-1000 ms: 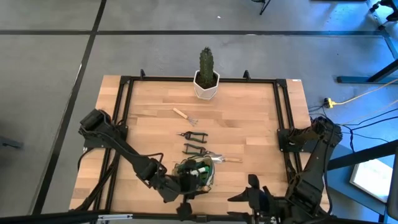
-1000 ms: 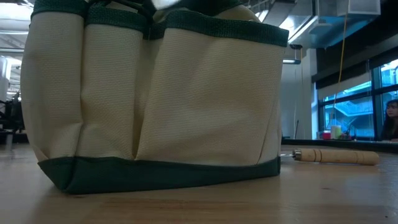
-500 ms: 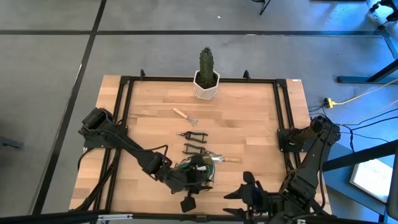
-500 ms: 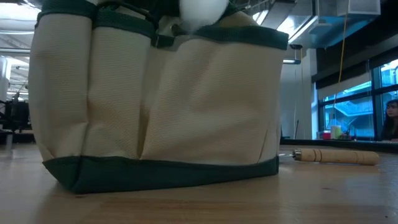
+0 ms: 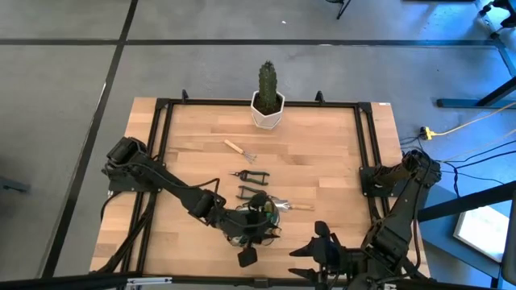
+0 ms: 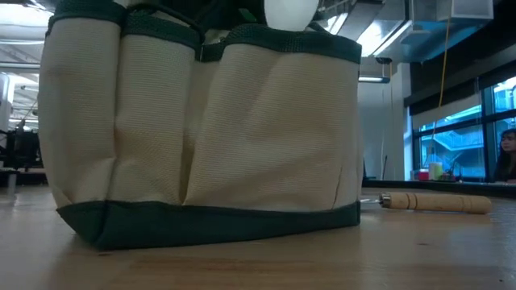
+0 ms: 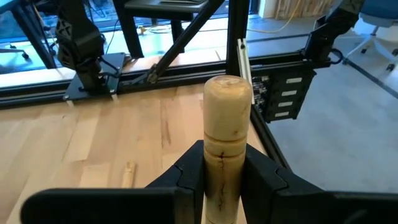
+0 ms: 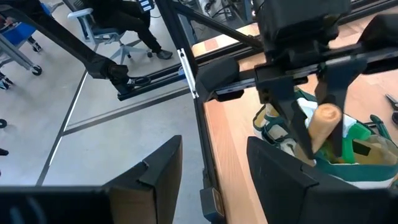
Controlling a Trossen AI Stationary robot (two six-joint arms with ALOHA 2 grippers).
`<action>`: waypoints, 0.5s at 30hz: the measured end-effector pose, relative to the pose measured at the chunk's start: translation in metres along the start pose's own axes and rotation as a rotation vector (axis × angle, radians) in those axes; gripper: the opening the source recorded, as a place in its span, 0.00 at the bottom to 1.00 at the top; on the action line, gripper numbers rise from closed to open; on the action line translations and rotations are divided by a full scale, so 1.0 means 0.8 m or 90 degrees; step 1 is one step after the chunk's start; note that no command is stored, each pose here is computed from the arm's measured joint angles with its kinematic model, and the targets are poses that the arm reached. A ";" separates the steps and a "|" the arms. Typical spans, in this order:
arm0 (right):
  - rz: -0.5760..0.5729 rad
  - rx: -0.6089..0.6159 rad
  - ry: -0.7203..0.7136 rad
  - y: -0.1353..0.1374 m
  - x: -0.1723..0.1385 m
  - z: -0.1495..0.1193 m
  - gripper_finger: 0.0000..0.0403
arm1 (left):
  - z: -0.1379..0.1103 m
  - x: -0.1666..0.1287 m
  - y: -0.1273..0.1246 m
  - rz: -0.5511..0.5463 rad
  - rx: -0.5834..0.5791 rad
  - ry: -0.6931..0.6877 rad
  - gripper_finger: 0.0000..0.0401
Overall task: Pick & Place Garden tools in Gardening bag
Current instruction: Put the trowel into the gardening bag
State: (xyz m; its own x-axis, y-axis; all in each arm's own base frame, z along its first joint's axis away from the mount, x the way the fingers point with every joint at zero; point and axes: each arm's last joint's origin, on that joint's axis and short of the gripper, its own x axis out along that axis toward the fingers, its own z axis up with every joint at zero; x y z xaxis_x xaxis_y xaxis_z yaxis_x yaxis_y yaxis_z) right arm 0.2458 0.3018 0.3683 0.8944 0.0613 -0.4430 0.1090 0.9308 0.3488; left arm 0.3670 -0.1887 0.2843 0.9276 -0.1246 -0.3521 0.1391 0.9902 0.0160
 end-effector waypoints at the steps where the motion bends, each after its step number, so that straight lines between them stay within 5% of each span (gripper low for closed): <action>1: -0.001 0.001 0.000 0.000 0.001 0.000 0.45 | 0.002 -0.001 0.002 0.002 -0.001 0.000 0.16; 15: -0.013 0.002 -0.006 -0.006 0.008 0.007 0.45 | 0.000 -0.008 0.014 0.020 0.002 0.043 0.16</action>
State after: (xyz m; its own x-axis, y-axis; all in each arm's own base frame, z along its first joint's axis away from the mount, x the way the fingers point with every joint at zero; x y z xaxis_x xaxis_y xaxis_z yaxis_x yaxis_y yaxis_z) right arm 0.2532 0.2954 0.3686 0.8961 0.0386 -0.4422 0.1286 0.9309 0.3418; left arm 0.3624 -0.1765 0.2871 0.9059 -0.0879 -0.4143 0.1107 0.9934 0.0312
